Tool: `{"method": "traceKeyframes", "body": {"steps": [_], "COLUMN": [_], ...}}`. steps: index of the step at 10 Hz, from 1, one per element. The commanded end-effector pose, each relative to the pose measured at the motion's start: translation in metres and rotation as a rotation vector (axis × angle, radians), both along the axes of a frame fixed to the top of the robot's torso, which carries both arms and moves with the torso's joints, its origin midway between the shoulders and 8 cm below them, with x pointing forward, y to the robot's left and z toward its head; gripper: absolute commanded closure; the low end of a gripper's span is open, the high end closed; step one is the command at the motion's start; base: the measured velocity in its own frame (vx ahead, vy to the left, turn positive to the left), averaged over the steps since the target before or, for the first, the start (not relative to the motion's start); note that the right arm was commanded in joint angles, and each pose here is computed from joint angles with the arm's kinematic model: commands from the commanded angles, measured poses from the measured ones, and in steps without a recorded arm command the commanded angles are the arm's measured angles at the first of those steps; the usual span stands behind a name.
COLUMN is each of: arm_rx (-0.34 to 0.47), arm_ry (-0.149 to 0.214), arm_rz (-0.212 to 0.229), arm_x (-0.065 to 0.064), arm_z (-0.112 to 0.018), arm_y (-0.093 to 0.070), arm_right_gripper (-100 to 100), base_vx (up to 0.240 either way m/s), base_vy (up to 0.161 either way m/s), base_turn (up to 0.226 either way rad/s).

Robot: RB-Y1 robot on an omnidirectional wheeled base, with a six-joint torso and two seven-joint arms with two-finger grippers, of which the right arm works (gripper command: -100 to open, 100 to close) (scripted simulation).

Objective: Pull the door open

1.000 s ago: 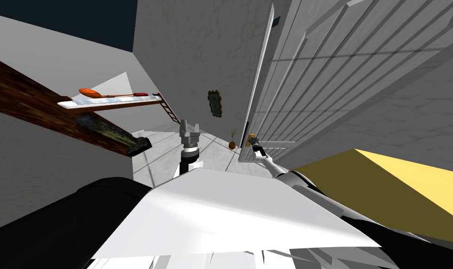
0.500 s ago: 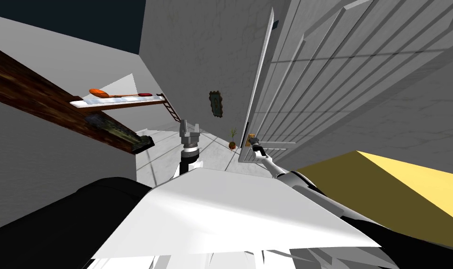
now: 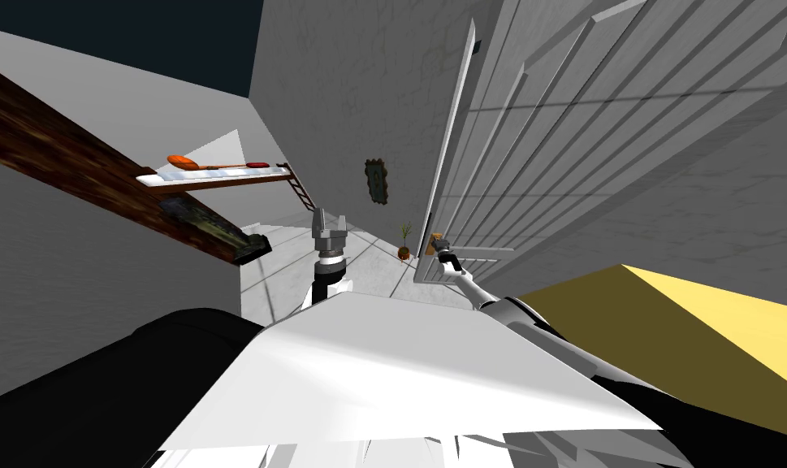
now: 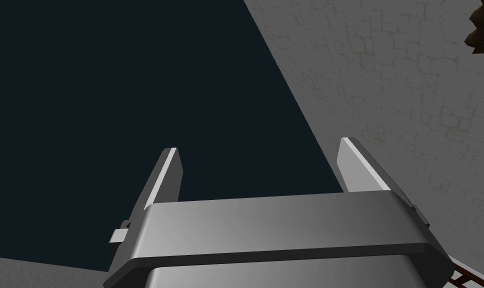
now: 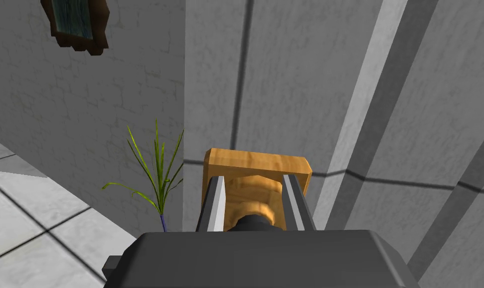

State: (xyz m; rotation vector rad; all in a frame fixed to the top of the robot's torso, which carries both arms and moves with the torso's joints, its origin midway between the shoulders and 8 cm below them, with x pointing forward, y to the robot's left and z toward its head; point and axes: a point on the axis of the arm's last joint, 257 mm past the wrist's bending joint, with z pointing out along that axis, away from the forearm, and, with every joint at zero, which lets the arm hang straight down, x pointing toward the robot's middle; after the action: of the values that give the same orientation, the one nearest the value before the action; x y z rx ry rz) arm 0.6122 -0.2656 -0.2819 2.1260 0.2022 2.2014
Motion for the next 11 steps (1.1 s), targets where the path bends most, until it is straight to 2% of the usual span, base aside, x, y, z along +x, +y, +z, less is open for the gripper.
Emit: {"method": "traceKeyframes", "body": {"steps": [1,4,5,9,11], "arm_rx": [0.047,0.12,0.1,0.118,0.122], "arm_ry": [0.03,0.035,0.008,0.01,0.014], "arm_rz": [0.0,-0.002,-0.001,0.023,0.03], "arm_x": [-0.004,-0.003,0.003,-0.003,-0.005], "arm_z": [-0.013,-0.014,-0.002,-0.003,-0.005], "arm_y": [0.002,0.002,0.0,-0.011,-0.015], "arm_right_gripper": [100,100,100,100,100], "base_vx": [-0.01,-0.009,-0.009,-0.161,-0.128], "base_vy": [-0.036,-0.031,-0.013,-0.03,-0.03], "base_turn": [0.037,0.033,0.006,0.138,0.058]}}
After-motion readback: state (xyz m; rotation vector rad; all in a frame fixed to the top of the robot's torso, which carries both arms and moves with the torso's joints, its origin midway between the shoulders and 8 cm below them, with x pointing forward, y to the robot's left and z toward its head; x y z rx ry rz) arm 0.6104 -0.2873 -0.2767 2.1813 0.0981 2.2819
